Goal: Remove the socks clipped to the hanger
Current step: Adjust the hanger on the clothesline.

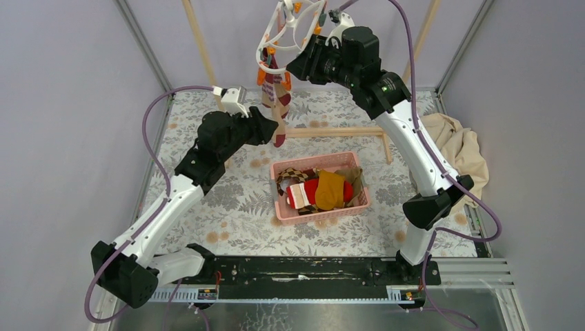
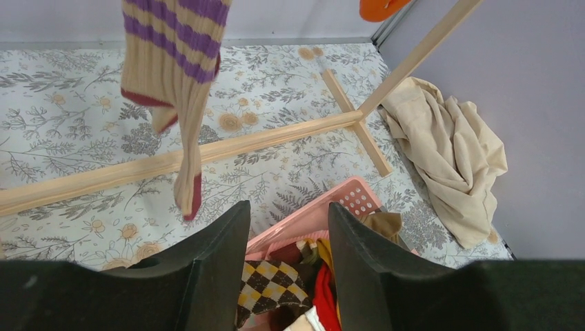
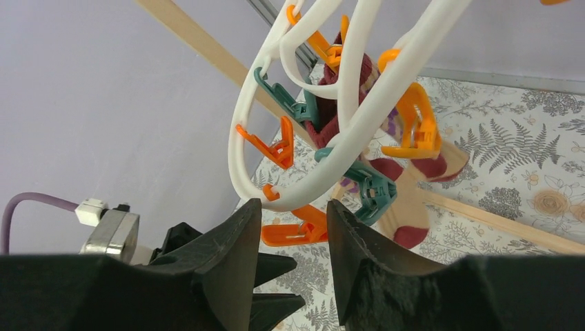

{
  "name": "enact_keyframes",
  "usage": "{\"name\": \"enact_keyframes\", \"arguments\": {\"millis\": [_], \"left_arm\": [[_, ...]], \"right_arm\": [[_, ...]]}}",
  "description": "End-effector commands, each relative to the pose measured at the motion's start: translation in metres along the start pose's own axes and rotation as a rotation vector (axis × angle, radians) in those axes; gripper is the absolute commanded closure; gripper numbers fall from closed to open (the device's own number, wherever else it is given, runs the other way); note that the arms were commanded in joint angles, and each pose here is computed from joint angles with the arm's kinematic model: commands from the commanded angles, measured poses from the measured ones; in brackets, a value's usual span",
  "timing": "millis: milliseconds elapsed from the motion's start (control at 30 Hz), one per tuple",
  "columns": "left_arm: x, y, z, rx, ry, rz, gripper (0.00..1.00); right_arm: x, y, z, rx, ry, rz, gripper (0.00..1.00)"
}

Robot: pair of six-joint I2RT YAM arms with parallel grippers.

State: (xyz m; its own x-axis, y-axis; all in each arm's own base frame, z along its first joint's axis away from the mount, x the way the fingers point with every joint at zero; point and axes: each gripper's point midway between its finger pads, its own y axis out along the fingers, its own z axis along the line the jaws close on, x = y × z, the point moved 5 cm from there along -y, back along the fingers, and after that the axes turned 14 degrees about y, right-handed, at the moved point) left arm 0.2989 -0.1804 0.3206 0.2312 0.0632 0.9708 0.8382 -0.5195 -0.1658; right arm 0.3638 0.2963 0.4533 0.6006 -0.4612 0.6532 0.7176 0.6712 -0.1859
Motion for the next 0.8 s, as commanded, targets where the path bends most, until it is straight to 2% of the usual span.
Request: {"name": "enact_keyframes", "arguments": {"millis": [0, 333, 500, 767], "left_arm": [[0.024, -0.01, 0.0, 0.014, 0.038, -0.064, 0.47], [0.027, -0.023, 0.0, 0.025, 0.049, -0.071, 0.48], [0.03, -0.03, 0.0, 0.03, 0.053, -0.079, 0.49], [0.034, -0.038, -0.001, 0.034, 0.056, -0.089, 0.49]], "right_arm": [[0.012, -0.006, 0.012, 0.015, -0.003, -0.058, 0.53], [0.019, 0.001, 0.012, 0.017, 0.004, -0.116, 0.54], [0.023, 0.004, 0.009, 0.009, 0.001, -0.133, 0.67], [0.04, -0.007, -0.001, -0.007, 0.004, -0.173, 0.7]]}}
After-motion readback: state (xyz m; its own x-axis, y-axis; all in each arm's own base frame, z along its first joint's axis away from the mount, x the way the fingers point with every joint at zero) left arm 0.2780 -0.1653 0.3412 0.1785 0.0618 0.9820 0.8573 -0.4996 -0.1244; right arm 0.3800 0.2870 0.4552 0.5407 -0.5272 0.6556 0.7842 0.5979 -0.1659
